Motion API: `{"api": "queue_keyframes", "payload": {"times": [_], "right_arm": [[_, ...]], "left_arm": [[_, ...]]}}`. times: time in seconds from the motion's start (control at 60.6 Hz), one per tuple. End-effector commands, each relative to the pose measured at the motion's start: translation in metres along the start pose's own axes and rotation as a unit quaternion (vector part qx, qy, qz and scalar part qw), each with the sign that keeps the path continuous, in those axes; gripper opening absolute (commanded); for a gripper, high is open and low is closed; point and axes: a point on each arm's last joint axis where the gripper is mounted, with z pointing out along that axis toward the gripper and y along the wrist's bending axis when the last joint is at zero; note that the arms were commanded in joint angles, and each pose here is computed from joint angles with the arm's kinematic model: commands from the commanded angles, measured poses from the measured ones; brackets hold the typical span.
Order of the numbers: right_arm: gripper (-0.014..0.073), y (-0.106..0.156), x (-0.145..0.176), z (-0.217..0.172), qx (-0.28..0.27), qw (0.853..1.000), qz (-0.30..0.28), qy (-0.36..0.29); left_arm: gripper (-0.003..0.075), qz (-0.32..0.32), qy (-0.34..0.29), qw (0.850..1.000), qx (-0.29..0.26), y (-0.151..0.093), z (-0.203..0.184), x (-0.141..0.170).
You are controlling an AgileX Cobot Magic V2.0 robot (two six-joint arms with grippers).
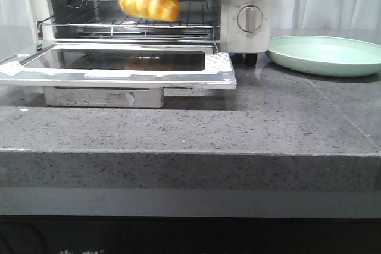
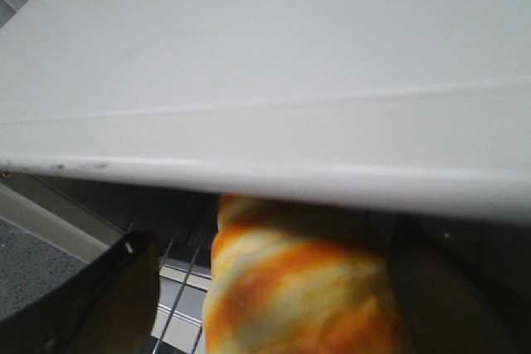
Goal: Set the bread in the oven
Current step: 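Lower the croissant onto the oven rack and open the right gripper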
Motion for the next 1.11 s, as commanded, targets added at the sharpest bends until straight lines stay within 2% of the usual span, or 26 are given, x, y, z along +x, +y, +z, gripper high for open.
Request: {"api": "queue_keyframes", "payload": {"times": [0.0,0.264,0.363,0.478,0.61,0.676,0.775,0.94,1.089], "right_arm": [[0.0584,0.015,-0.034,-0.019,-0.022,0.997,-0.002,-0.076],[0.0581,0.022,-0.036,-0.033,-0.031,0.999,-0.003,-0.04],[0.0533,0.025,-0.038,-0.041,-0.035,0.999,-0.004,-0.038],[0.0381,0.028,-0.042,-0.052,-0.04,0.998,-0.006,-0.037],[0.0145,0.032,-0.043,-0.065,-0.043,0.998,-0.028,-0.022],[0.0036,0.033,-0.043,-0.071,-0.04,0.998,-0.051,-0.009],[-0.0063,0.033,-0.046,-0.083,-0.031,0.995,-0.099,0.011],[-0.0067,0.018,-0.065,-0.121,0.022,0.984,-0.175,0.036],[-0.0067,-0.012,-0.089,-0.163,0.099,0.977,-0.183,0.048]], "left_arm": [[-0.002,-0.008,-0.055,0.998,0.005,-0.001,-0.004,-0.016],[-0.002,-0.008,-0.055,0.998,0.005,-0.001,-0.004,-0.016],[-0.002,-0.008,-0.055,0.998,0.005,-0.001,-0.004,-0.016],[-0.002,-0.008,-0.055,0.998,0.005,-0.001,-0.004,-0.016],[-0.002,-0.008,-0.055,0.998,0.005,-0.001,-0.004,-0.016],[-0.002,-0.008,-0.055,0.998,0.005,-0.001,-0.004,-0.016],[-0.002,-0.008,-0.055,0.998,0.005,-0.001,-0.004,-0.016],[-0.002,-0.008,-0.056,0.998,0.005,-0.001,-0.004,-0.016],[-0.002,-0.008,-0.056,0.998,0.005,-0.001,-0.004,-0.016]]}}
